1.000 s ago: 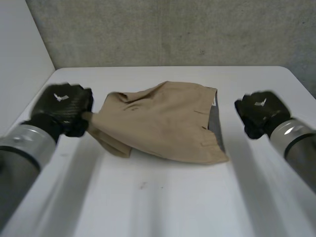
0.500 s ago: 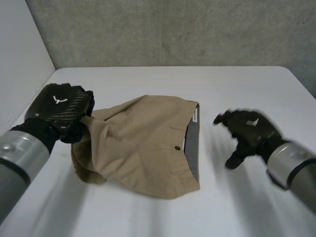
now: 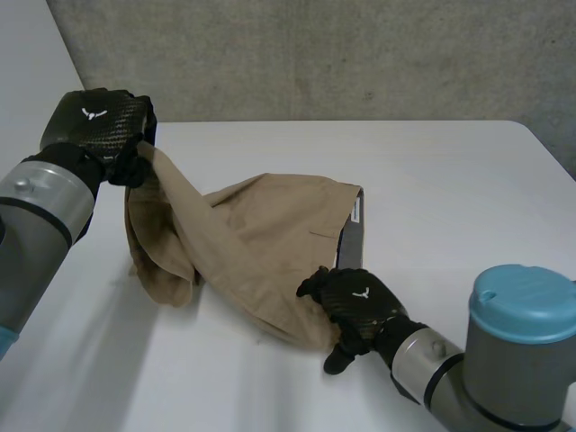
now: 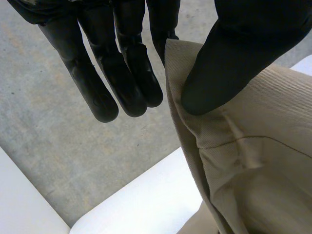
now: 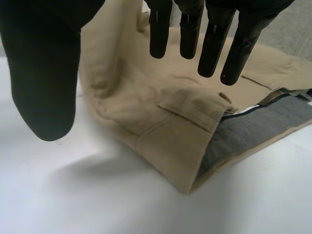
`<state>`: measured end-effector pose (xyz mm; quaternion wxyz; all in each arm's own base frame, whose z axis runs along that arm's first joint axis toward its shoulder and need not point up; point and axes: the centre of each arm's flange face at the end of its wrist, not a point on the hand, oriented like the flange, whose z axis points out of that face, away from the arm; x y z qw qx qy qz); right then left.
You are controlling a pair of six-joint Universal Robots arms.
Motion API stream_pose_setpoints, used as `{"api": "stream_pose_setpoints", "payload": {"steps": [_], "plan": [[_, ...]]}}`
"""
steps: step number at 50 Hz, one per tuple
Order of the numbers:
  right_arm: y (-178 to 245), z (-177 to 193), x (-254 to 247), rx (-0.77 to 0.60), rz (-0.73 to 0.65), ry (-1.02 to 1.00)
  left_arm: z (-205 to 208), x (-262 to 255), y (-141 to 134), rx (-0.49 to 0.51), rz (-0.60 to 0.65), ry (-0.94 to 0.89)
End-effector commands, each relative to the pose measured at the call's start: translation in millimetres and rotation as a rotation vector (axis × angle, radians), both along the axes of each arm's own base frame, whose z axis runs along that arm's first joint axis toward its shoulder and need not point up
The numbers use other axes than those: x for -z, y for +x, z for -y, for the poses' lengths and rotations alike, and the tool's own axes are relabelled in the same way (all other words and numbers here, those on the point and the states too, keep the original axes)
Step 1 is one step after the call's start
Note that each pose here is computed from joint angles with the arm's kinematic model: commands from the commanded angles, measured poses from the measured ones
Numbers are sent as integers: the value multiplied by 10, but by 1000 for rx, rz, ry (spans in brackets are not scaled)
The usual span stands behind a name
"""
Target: Fold the shorts.
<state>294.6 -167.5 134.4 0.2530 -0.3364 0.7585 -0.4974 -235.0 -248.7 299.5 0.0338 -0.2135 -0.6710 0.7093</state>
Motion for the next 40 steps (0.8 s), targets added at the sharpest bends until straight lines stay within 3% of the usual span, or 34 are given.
{"api": "stream_pose_setpoints", "payload": {"steps": [1, 13, 19, 27, 34, 40], "plan": [[59, 60, 96, 43, -23, -32, 128, -12, -29, -18, -34, 6], [50, 221, 80, 145, -31, -125, 187, -16, -37, -28, -60, 16], [-34, 310, -208, 195, -6, -192, 108, 146, -16, -26, -29, 89], [-371, 525, -647, 254, -163, -360, -161, 312, 66, -13, 22, 195], [-538, 364, -1246, 236, -292, -536, -597, 475, 176, 27, 81, 328], [-698, 209, -1489, 227, -376, -527, -1027, 511, 245, 126, 112, 424]]}}
